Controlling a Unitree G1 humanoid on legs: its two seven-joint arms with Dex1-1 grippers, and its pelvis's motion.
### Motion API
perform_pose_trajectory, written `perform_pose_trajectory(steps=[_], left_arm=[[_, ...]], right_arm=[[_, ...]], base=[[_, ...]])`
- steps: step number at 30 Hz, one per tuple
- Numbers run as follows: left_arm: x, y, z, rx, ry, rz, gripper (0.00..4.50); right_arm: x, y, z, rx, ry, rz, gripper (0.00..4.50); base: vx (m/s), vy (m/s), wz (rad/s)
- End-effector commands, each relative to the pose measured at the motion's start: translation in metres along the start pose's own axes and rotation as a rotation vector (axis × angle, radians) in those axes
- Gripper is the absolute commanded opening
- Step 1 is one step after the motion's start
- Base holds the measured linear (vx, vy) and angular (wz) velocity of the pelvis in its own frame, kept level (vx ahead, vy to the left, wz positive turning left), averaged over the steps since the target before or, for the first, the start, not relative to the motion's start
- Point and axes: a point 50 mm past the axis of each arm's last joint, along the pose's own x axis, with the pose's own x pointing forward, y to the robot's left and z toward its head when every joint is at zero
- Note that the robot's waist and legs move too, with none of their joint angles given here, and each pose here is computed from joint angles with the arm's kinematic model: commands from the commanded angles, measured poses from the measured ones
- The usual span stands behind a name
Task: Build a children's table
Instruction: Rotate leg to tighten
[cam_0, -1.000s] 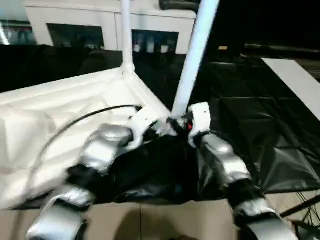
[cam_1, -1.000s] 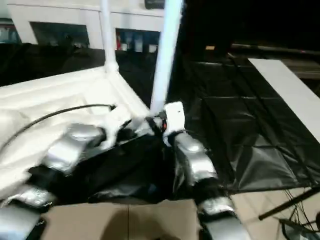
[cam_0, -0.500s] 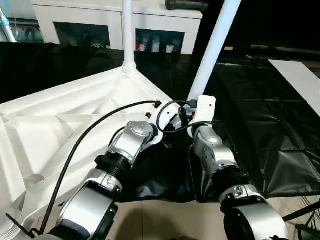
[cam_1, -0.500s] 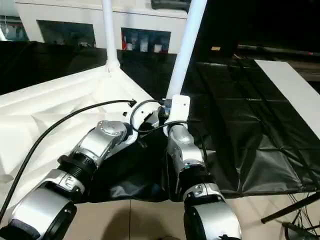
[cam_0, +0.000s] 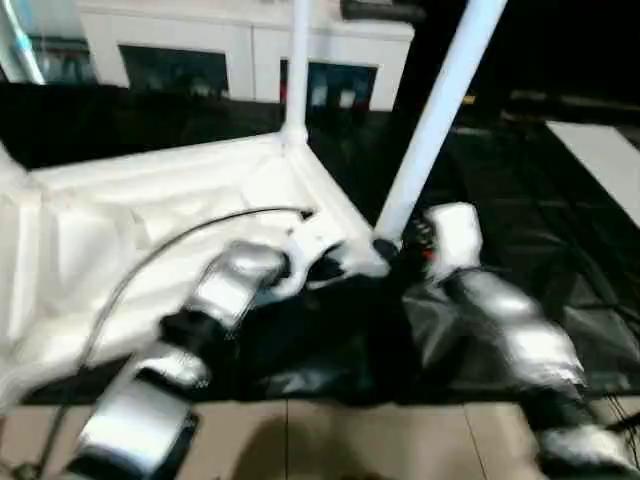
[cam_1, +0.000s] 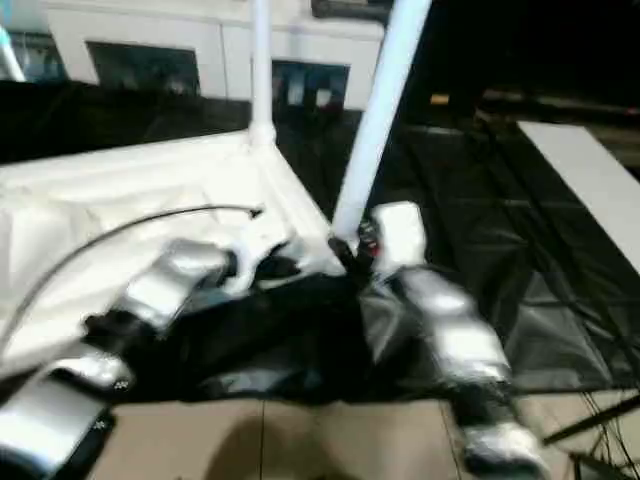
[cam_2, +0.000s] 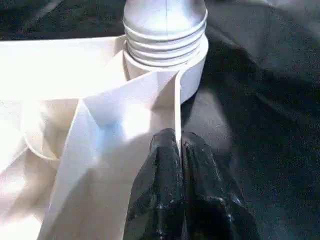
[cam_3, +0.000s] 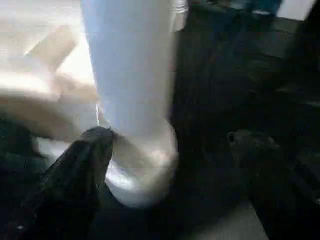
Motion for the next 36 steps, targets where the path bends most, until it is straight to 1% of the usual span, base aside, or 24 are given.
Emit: perform_pose_trajectory(steps=[1, 2, 5, 8, 12, 16, 17, 19, 20, 21, 23, 24, 25, 28, 29, 30, 32, 33, 34, 36], left_arm=[[0.001, -0.011, -0.007, 0.027, 0.023, -0.118, 0.0], [-0.003, -0.011, -0.011, 0.036, 0.041, -0.152, 0.0], [-0.01, -0.009, -0.015, 0.042, 0.065, -0.184, 0.0], [-0.014, -0.009, -0.016, 0.048, 0.076, -0.202, 0.0], [-0.017, -0.012, -0.016, 0.066, 0.077, -0.237, 0.0], [-0.017, -0.013, -0.015, 0.067, 0.068, -0.24, 0.0], [-0.017, -0.014, -0.015, 0.067, 0.065, -0.237, 0.0], [-0.017, -0.014, -0.015, 0.067, 0.064, -0.236, 0.0], [-0.017, -0.015, -0.016, 0.067, 0.064, -0.237, 0.0], [-0.017, -0.015, -0.016, 0.066, 0.064, -0.237, 0.0], [-0.017, -0.015, -0.018, 0.065, 0.066, -0.231, 0.0], [-0.017, -0.014, -0.018, 0.064, 0.067, -0.227, 0.0], [-0.018, -0.014, -0.018, 0.064, 0.068, -0.225, 0.0], [-0.019, -0.015, -0.019, 0.062, 0.068, -0.222, 0.0], [-0.019, -0.015, -0.019, 0.062, 0.069, -0.221, 0.0], [-0.019, -0.015, -0.019, 0.061, 0.068, -0.22, 0.0], [-0.019, -0.016, -0.019, 0.06, 0.068, -0.22, 0.0], [-0.019, -0.016, -0.019, 0.06, 0.068, -0.219, 0.0], [-0.019, -0.016, -0.019, 0.059, 0.068, -0.218, 0.0], [-0.019, -0.016, -0.02, 0.057, 0.07, -0.217, 0.0]], right_arm=[[-0.008, 0.01, 0.002, -0.057, 0.012, 0.135, 4.01], [-0.017, 0.012, -0.001, -0.083, 0.041, 0.207, 4.01], [-0.025, 0.017, -0.008, -0.099, 0.094, 0.289, 4.01], [-0.018, 0.02, -0.009, -0.117, 0.101, 0.293, 4.01], [-0.006, 0.023, -0.006, -0.126, 0.083, 0.273, 4.01], [0.002, 0.021, -0.004, -0.139, 0.059, 0.253, 4.01], [0.006, 0.019, -0.002, -0.126, 0.048, 0.236, 4.01], [0.008, 0.019, -0.001, -0.127, 0.047, 0.236, 4.01], [0.009, 0.02, -0.001, -0.13, 0.052, 0.246, 3.76], [0.01, 0.02, -0.002, -0.13, 0.054, 0.251, 3.76], [0.011, 0.021, -0.003, -0.133, 0.06, 0.263, 3.62], [0.011, 0.021, -0.003, -0.134, 0.063, 0.269, 3.51], [0.011, 0.021, -0.003, -0.134, 0.064, 0.27, 3.3], [0.013, 0.02, -0.004, -0.135, 0.064, 0.272, 3.19], [0.013, 0.02, -0.004, -0.137, 0.064, 0.273, 3.07], [0.013, 0.019, -0.005, -0.138, 0.063, 0.273, 2.87], [0.014, 0.019, -0.005, -0.138, 0.063, 0.274, 2.82], [0.014, 0.019, -0.005, -0.138, 0.065, 0.277, 2.75], [0.013, 0.019, -0.005, -0.139, 0.065, 0.278, 2.54], [0.014, 0.02, -0.006, -0.14, 0.069, 0.289, 2.47]], base=[[0.0, 0.0, 0.0], [0.0, 0.0, 0.0], [0.0, 0.0, 0.0], [0.0, 0.0, 0.0], [0.0, 0.0, 0.0], [0.0, 0.0, 0.0], [0.0, 0.0, 0.0], [0.0, 0.0, 0.0], [0.0, 0.0, 0.0], [0.0, 0.0, 0.0], [0.0, 0.0, 0.0], [0.0, 0.0, 0.0], [0.0, 0.0, 0.0], [0.0, 0.0, 0.0], [0.0, 0.0, 0.0], [0.0, 0.0, 0.0], [0.0, 0.0, 0.0], [0.0, 0.0, 0.0], [0.0, 0.0, 0.0], [0.0, 0.0, 0.0]])
